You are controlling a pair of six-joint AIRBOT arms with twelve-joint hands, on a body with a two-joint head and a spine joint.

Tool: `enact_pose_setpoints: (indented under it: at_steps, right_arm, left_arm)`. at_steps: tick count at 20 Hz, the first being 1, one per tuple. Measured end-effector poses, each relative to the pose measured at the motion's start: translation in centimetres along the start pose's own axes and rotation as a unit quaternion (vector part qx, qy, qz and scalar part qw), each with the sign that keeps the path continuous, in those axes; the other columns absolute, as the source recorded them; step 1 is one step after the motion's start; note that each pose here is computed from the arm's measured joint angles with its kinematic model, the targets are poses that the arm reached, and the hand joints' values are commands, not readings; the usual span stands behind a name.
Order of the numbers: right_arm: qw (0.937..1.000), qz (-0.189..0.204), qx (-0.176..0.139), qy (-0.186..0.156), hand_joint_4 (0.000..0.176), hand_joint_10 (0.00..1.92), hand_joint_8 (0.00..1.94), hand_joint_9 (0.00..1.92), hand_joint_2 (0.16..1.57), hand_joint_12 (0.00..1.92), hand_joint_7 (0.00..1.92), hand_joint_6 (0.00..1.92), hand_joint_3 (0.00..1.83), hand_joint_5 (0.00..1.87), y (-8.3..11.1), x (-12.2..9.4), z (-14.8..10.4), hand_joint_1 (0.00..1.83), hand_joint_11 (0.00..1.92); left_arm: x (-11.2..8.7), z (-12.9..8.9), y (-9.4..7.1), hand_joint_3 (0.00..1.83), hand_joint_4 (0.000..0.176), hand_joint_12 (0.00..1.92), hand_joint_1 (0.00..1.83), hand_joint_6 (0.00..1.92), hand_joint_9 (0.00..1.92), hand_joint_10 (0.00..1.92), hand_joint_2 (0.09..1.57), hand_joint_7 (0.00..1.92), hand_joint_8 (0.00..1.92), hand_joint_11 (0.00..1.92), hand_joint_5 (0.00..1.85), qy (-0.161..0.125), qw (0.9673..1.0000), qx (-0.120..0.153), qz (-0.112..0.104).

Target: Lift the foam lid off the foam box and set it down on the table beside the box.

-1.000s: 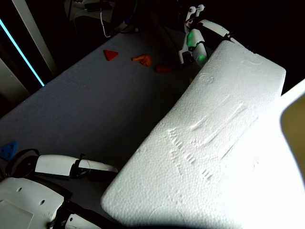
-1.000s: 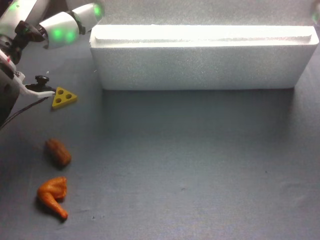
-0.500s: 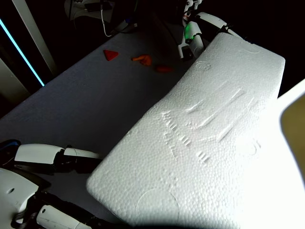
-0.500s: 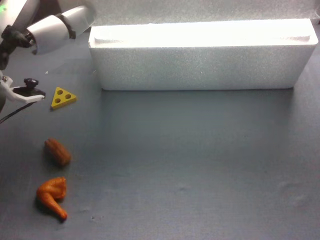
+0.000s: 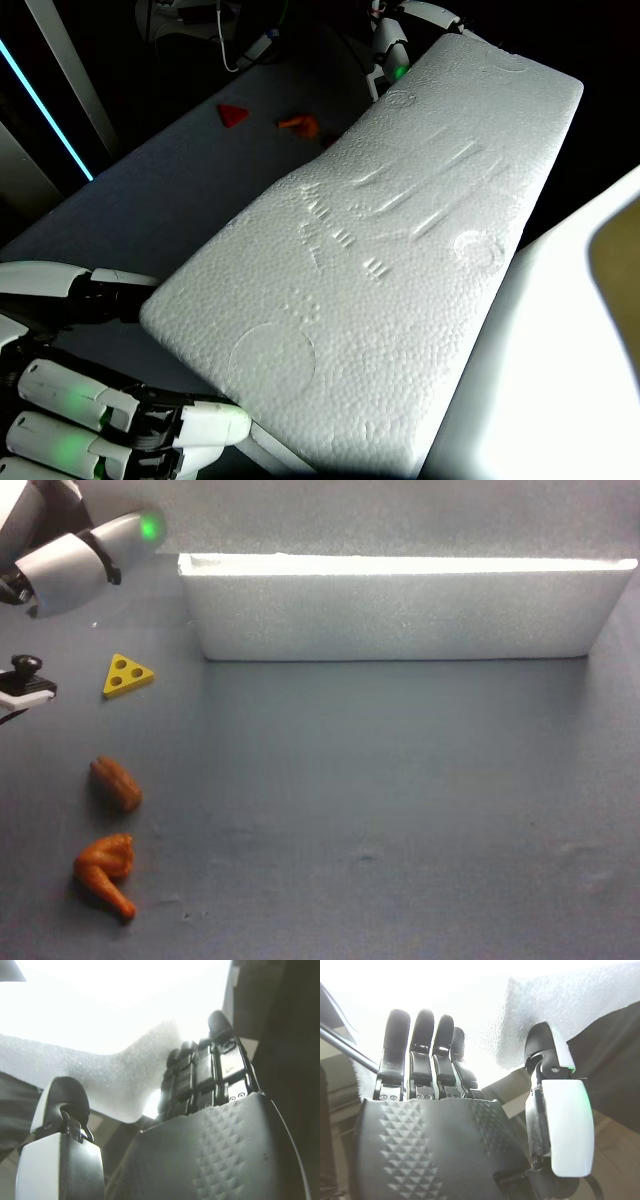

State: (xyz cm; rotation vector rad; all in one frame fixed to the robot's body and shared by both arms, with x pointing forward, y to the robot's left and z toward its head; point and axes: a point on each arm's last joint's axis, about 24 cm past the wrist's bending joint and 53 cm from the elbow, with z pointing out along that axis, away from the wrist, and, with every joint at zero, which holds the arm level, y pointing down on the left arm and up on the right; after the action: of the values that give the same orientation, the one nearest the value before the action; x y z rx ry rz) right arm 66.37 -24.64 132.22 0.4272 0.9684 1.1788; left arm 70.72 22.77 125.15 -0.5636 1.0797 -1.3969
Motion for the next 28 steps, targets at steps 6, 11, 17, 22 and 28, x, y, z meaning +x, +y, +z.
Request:
enact_pose_setpoints:
  at_steps: [6,11,17,22,28]
  right_arm:
    - [0.9999,-0.011,-0.001,0.003,0.000,0.81,0.61,0.00,1.21,1.74,0.00,0.76,0.00,0.00,0.7,-0.4,-2.0,0.52,0.00]
    - [0.9998,-0.014,-0.004,0.010,0.000,0.84,0.57,0.00,1.20,1.82,0.00,0.75,0.00,0.00,1.1,0.0,-3.4,0.54,0.00]
    - [0.9990,-0.024,0.001,0.038,0.000,0.82,0.57,0.00,1.17,1.83,0.00,0.69,0.00,0.00,1.7,0.8,-5.1,0.48,0.00]
    - [0.9967,-0.038,0.020,0.069,0.000,0.61,0.44,0.00,1.23,1.71,0.00,0.58,0.02,0.00,1.5,1.4,-6.8,0.43,0.00]
    - [0.9913,-0.032,0.057,0.114,0.000,0.52,0.30,0.00,1.27,1.56,0.02,0.41,0.00,0.00,0.0,3.2,-9.4,0.46,0.00]
  left_arm:
    - [1.1,-1.6,-1.2,0.00,0.007,1.03,0.34,0.00,0.01,0.14,1.18,0.05,0.00,0.00,0.19,0.016,0.9998,0.013,0.005]
    - [1.2,-2.9,-1.7,0.00,0.015,1.00,0.29,0.00,0.01,0.12,1.16,0.06,0.00,0.00,0.16,0.028,0.9993,0.013,0.021]
    - [1.7,-4.7,-1.6,0.00,0.000,0.65,0.35,0.00,0.02,0.04,1.17,0.06,0.00,0.00,0.16,0.048,0.9983,-0.008,0.030]
    - [3.1,-7.3,-0.8,0.00,0.000,0.28,0.40,0.00,0.00,0.00,1.21,0.05,0.00,0.00,0.15,0.079,0.9955,-0.036,0.037]
    - [4.1,-9.1,-0.4,0.00,0.000,0.17,0.34,0.00,0.00,0.00,1.22,0.06,0.00,0.00,0.13,0.103,0.9924,-0.055,0.040]
